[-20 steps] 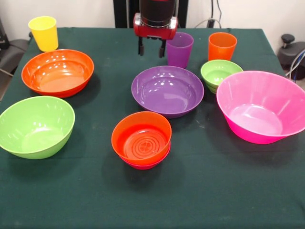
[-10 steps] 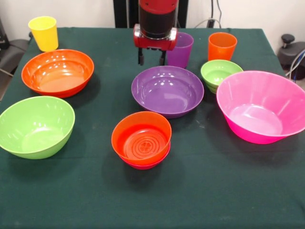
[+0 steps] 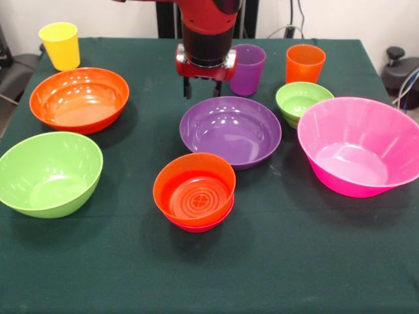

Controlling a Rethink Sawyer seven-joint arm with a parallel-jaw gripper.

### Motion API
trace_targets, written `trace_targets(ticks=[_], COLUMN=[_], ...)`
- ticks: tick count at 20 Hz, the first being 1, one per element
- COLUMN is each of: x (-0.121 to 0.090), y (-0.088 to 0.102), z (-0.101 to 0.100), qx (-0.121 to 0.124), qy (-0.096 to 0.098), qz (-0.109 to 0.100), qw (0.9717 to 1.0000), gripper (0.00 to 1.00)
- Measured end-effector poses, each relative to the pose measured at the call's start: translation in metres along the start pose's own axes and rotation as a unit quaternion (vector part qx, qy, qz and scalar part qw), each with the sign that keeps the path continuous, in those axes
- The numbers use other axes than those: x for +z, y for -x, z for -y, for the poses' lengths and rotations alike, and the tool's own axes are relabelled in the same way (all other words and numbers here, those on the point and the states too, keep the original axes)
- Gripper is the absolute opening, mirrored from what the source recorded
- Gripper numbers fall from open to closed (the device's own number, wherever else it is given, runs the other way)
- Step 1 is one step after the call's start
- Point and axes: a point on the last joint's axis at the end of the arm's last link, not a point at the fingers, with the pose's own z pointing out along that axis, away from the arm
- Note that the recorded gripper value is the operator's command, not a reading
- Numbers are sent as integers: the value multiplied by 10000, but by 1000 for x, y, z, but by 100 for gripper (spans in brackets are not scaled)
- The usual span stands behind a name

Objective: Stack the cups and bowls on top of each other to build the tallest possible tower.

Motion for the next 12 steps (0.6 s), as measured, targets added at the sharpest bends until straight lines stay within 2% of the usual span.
trace_targets(ticks=[3, 10, 12], x=[-1, -8, -18], y=[9, 16, 18], z=[2, 3, 3], qx=[33, 65, 80], qy=[21, 94, 112], qz=[-34, 35, 80], qw=[10000, 9999, 9999], gripper=[100, 100, 100])
